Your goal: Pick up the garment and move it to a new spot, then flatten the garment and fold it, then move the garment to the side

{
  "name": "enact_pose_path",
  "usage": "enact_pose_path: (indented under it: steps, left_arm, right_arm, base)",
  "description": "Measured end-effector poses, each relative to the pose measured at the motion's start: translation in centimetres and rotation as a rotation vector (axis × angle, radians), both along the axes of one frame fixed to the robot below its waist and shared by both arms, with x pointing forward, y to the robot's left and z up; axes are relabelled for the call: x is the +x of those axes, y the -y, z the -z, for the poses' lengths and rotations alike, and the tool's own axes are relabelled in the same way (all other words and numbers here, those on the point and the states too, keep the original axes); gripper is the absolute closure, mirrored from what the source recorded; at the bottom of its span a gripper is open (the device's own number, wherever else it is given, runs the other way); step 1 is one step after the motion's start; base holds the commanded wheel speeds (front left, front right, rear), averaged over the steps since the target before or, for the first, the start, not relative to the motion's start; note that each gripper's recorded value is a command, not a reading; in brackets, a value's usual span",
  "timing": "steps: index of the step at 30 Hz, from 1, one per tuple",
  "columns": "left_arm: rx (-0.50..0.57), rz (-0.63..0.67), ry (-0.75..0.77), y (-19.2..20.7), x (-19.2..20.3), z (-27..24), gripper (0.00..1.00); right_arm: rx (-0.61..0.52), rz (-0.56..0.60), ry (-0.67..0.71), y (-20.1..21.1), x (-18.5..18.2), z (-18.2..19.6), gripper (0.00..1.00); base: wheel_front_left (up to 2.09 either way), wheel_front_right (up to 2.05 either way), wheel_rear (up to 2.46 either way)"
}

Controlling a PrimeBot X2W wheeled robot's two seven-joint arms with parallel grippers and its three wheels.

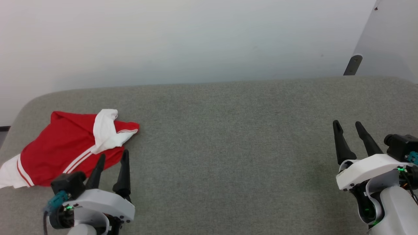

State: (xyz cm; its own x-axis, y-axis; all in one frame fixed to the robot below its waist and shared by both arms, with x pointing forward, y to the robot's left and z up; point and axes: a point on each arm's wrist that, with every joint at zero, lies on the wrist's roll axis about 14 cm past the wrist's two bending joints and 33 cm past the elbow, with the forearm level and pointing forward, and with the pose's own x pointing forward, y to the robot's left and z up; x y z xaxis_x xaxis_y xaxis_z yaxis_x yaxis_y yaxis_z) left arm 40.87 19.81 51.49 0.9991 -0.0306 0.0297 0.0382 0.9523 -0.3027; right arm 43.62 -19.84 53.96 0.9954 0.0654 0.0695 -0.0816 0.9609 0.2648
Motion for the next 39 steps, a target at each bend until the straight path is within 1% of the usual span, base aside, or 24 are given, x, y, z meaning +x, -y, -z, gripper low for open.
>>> enact_pose_path:
  steps: [18,23,28,31,39]
  left_arm:
    - [0.147,0.015,0.016,0.1,0.0,0.2,0.0]
    - [0.172,0.02,0.016,0.1,0.1,0.4,0.0]
    - [0.143,0.006,0.016,-0.2,0.2,0.5,0.0]
    - [0.159,0.015,0.011,-0.1,0.2,0.8,0.0]
    - [0.206,0.027,0.021,-0.1,0.4,0.7,0.0]
  right_arm:
    - [-0.188,0.001,0.03,0.5,0.1,-0.5,0.0]
    - [-0.213,0.003,0.039,0.6,0.2,-0.8,0.0]
    - [-0.227,0.016,0.045,1.0,0.1,-0.8,0.0]
    - [-0.222,0.029,0.051,1.4,0.1,-0.9,0.0]
    - [-0.267,0.044,0.064,1.9,-0.1,-1.1,0.0]
  base:
    - [0.0,0.0,0.0]
    - [0.0,0.0,0.0]
    - [0.0,0.0,0.0]
    - [0.0,0.0,0.0]
    - [0.0,0.0,0.0]
